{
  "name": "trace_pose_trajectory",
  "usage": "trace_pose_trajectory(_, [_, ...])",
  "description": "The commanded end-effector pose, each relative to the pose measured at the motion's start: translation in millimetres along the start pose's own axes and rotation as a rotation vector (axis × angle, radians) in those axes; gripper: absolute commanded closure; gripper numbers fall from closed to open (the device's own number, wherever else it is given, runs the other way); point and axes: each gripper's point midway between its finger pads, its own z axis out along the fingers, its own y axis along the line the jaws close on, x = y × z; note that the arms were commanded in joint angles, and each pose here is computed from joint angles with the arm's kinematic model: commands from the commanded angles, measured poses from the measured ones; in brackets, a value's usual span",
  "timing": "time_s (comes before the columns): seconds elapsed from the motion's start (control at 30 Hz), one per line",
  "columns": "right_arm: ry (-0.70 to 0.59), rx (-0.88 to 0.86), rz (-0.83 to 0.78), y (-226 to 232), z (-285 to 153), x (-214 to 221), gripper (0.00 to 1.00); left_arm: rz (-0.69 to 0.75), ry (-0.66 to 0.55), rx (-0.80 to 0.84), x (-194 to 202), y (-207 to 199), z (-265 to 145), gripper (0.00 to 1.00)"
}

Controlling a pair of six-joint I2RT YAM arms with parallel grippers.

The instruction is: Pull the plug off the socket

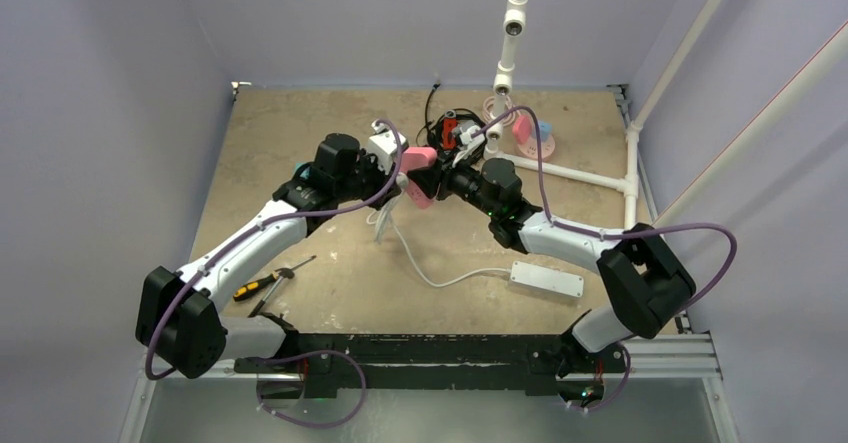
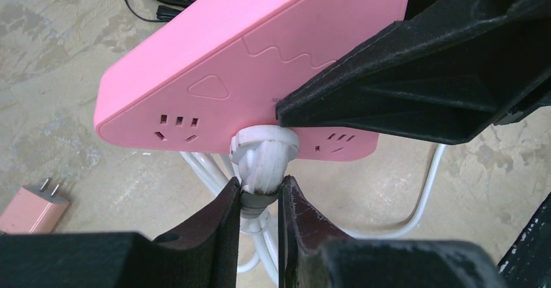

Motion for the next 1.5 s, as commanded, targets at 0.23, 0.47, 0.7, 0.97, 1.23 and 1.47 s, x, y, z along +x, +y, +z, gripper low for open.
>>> trace_pose_trajectory(0.23, [-0.164, 0.055, -0.010, -2.3, -8.2, -55.5, 1.00, -0.039, -0.099, -0.094, -33.3, 22.8, -16.9, 1.00])
trace_pose_trajectory(0.47, [-0.158, 0.317, 0.067, -50.8, -6.3, -45.4, 1.00, 0.066, -0.116, 0.076, -35.8, -40.2, -14.8, 1.00])
trace_pose_trajectory(0.7, [-0.121, 0.433, 0.103, -77.0, -1.9, -28.2, 1.00, 0.098, -0.114, 0.156, -34.5, -62.6, -13.7, 1.00])
trace_pose_trajectory(0.97, [-0.162, 0.154, -0.038, -24.5, -6.5, -53.3, 1.00, -0.003, -0.134, -0.051, -42.7, 12.2, -27.5, 1.00])
trace_pose_trajectory(1.23, [-0.143, -0.069, -0.167, 50.5, -4.5, -51.1, 1.00, -0.067, -0.142, -0.220, -42.1, 73.8, -50.4, 1.00])
trace_pose_trajectory(1.47, [-0.172, 0.061, -0.077, 36.5, -0.2, -47.9, 1.00, -0.086, -0.157, -0.228, -41.2, 80.7, -54.4, 1.00])
